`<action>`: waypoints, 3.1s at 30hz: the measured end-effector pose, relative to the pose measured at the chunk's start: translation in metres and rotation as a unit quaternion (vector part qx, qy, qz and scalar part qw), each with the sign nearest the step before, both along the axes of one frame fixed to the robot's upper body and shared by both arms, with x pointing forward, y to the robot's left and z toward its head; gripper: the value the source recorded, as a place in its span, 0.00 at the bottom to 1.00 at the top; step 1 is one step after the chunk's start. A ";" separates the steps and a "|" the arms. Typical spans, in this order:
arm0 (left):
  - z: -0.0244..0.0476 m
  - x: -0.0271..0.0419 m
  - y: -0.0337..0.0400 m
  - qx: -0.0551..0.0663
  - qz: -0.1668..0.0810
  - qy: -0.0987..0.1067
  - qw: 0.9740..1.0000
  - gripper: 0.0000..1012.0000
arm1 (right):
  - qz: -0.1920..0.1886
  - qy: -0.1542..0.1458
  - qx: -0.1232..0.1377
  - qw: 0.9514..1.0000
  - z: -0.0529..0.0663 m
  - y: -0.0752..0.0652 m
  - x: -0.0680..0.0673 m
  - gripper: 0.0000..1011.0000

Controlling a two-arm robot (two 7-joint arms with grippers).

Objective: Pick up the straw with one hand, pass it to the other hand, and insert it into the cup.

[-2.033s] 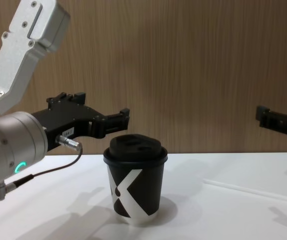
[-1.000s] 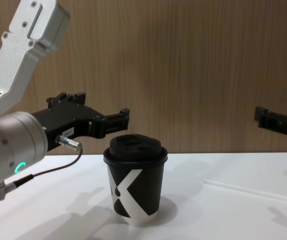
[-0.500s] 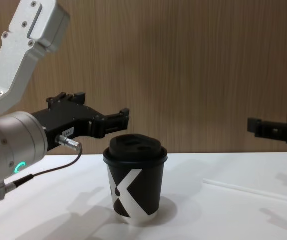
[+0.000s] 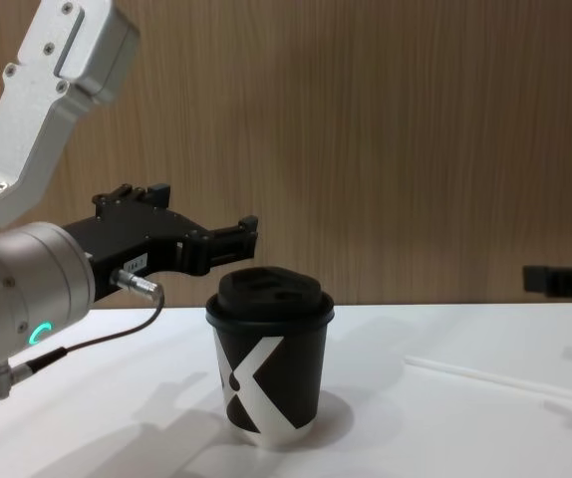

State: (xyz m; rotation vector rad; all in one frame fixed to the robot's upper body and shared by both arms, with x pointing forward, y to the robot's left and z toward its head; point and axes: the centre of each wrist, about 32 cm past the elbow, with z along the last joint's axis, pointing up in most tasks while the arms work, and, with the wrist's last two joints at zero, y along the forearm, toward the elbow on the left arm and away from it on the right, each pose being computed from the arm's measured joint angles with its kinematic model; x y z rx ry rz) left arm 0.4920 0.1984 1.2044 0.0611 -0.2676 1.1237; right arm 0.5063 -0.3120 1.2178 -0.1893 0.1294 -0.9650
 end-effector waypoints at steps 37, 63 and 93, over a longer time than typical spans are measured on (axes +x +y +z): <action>0.0000 0.0000 0.0000 0.000 0.000 0.000 1.000 0.99 | 0.025 0.069 -0.060 0.995 -0.019 -0.057 0.032 0.99; 0.0000 0.0000 0.0000 0.000 0.000 0.000 1.000 0.99 | 0.056 0.090 -0.078 0.991 -0.028 -0.063 0.032 0.99; 0.0000 0.0000 0.0000 0.000 0.000 0.000 1.000 0.99 | 0.073 0.116 -0.084 0.987 -0.032 -0.061 0.032 0.45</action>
